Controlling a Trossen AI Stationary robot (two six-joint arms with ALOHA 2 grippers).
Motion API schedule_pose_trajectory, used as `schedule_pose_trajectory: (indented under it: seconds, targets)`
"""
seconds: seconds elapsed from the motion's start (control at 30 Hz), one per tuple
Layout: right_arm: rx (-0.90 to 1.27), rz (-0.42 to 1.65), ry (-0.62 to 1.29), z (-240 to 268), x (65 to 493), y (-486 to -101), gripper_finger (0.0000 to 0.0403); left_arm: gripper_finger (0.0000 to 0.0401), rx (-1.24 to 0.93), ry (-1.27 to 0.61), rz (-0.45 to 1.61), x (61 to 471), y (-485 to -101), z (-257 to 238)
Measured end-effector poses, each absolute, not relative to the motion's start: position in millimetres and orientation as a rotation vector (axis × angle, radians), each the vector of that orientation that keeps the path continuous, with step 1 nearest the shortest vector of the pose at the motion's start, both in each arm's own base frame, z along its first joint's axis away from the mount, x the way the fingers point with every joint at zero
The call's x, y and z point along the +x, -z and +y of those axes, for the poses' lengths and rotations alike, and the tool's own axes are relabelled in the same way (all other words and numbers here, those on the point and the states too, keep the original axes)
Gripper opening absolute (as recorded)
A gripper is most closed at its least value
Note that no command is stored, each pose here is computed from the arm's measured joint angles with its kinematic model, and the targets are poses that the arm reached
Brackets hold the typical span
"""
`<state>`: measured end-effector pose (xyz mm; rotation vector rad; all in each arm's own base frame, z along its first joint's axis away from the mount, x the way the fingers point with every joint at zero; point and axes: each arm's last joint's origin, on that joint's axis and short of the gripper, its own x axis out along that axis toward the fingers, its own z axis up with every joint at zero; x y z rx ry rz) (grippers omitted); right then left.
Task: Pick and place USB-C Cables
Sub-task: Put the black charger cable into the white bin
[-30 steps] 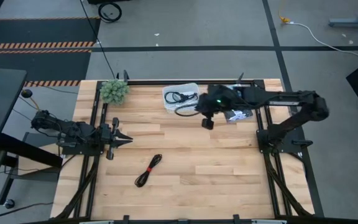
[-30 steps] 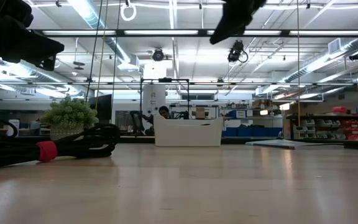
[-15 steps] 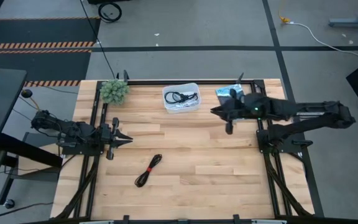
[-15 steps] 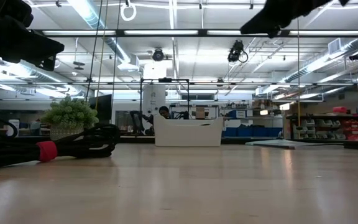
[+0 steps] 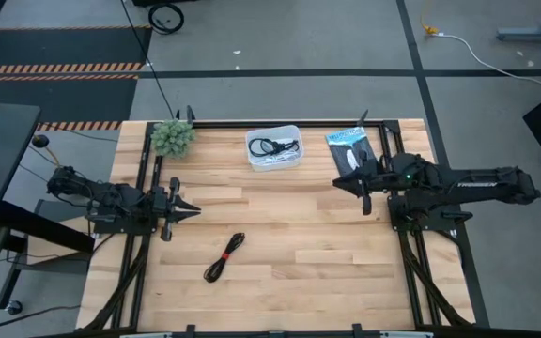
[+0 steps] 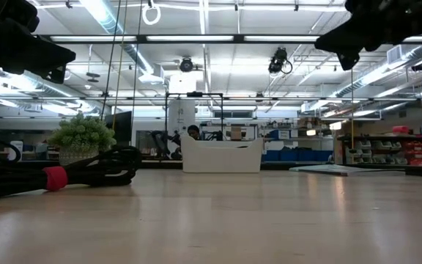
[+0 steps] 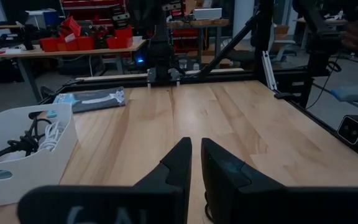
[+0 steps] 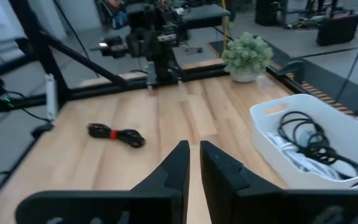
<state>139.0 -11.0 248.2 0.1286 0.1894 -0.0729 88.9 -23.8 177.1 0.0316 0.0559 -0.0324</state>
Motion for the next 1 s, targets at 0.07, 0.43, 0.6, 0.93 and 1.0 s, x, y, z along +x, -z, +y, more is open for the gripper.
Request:
schedule_pose_trajectory:
  seconds: [0.07,0.43,0.6,0.93,1.0]
  targets:
    - [0.149,0.171,0.055,-10.2,136.2,-245.7,0.0045,0.0043,0.032,0.033,0.056,88.9,-177.1,-23.8]
    - [0.197,0.044,-0.049,-0.4,126.4,-206.2,0.0045,0.0043,0.032,0.032,0.056,88.9,-177.1,-23.7]
    - [0.236,0.005,-0.086,3.6,121.9,-187.0,0.0045,0.0043,-0.084,0.030,0.050,88.9,-177.9,-23.8]
    - [0.242,0.015,-0.125,8.1,114.3,-168.0,0.0045,0.0043,-0.572,0.024,-0.014,89.0,-184.8,-23.3]
    - [0.242,0.006,-0.135,9.1,113.8,-169.0,0.0045,0.0043,-0.577,0.024,-0.014,89.1,-184.8,-23.3]
